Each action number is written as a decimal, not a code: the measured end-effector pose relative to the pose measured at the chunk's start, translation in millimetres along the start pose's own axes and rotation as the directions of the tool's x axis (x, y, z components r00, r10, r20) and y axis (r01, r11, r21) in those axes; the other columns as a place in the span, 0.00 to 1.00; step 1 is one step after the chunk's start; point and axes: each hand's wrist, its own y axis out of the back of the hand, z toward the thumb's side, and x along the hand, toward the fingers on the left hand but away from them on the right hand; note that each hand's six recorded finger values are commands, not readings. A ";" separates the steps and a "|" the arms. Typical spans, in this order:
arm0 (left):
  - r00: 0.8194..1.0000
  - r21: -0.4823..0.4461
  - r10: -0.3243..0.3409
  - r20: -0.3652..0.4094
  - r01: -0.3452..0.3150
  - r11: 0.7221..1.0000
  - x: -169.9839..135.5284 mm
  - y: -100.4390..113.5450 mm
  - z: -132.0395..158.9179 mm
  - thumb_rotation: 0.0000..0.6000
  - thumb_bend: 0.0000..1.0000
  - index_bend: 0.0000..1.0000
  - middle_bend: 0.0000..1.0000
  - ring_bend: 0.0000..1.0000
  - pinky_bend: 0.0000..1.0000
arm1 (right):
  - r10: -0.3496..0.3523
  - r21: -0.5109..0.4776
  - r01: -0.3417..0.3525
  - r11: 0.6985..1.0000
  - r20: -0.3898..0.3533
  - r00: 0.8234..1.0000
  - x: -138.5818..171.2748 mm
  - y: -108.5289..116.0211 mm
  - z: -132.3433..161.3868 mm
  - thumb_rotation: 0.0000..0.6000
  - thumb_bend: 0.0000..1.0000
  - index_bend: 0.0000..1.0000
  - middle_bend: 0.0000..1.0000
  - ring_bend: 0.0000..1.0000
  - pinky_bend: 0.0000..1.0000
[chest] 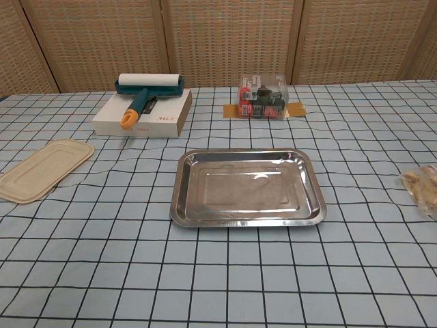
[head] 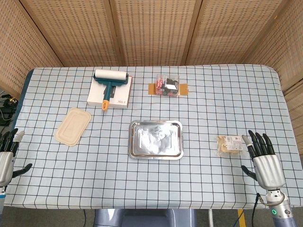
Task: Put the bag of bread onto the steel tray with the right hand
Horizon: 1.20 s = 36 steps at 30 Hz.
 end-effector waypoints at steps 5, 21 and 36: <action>1.000 -0.003 0.007 0.003 -0.007 1.000 -0.6 1.7 0.5 1.00 0.07 0.00 0.00 0.00 0.00 | 0.005 -0.001 -0.005 1.000 -0.001 1.000 0.2 -0.7 0.0 1.00 0.09 0.01 0.00 0.00 0.00; 1.000 -0.006 0.009 0.006 -0.009 1.000 -1.6 3.4 0.0 1.00 0.07 0.00 0.00 0.00 0.00 | 0.050 0.002 -0.051 0.999 0.011 0.999 -1.5 -6.8 -2.4 1.00 0.08 0.01 0.00 0.00 0.00; 1.000 0.000 0.005 0.010 -0.005 1.000 -1.2 1.6 1.9 1.00 0.07 0.00 0.00 0.00 0.00 | 0.192 -0.013 -0.192 0.981 0.097 0.977 -33.7 -30.3 -17.0 1.00 0.08 0.03 0.00 0.00 0.00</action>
